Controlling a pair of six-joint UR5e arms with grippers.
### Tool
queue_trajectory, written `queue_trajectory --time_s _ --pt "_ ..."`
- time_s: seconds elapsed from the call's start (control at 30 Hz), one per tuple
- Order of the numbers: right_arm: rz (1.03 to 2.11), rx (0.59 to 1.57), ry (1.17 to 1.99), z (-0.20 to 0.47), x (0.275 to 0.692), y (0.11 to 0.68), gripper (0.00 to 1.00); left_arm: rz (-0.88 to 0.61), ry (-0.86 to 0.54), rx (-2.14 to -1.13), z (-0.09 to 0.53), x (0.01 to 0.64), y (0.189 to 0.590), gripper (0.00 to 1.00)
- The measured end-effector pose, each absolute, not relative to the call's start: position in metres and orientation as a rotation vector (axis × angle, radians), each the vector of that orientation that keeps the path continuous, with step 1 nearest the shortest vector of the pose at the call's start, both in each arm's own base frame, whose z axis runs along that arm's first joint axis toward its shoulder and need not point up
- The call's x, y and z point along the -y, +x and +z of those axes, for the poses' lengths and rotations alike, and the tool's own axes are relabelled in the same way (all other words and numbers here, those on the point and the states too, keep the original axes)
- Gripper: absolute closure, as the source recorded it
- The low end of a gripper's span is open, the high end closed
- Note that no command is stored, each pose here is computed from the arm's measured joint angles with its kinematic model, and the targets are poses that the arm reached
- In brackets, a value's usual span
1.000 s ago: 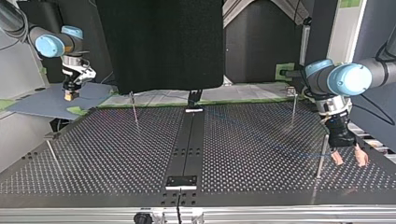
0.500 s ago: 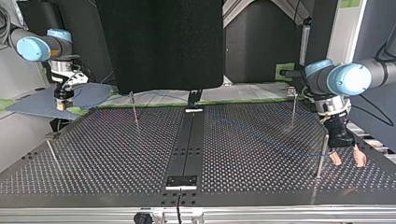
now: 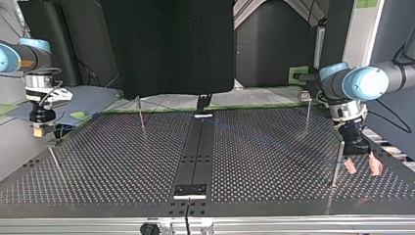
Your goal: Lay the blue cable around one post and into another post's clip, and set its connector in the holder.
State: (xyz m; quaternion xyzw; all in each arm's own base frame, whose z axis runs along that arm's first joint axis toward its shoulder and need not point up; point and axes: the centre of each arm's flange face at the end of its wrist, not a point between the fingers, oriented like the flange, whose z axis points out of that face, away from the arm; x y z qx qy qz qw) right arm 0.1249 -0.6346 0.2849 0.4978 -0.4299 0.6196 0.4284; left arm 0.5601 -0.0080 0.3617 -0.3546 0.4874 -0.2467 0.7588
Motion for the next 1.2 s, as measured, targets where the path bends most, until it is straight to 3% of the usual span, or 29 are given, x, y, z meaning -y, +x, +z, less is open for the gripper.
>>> queue_trajectory --time_s 0.23,0.6,1.2 --pt "1.527 1.086 1.249 0.307 0.62 0.122 1.0 -0.535 -0.771 -1.063 0.362 0.008 0.56 0.0" --pt "1.466 1.164 1.341 0.252 0.616 0.129 1.0 -0.538 -0.767 -1.063 0.362 0.008 0.56 0.0" --pt "1.549 1.134 1.428 0.271 0.646 0.142 1.0 -0.532 -0.761 -1.067 0.362 0.009 0.56 0.0"
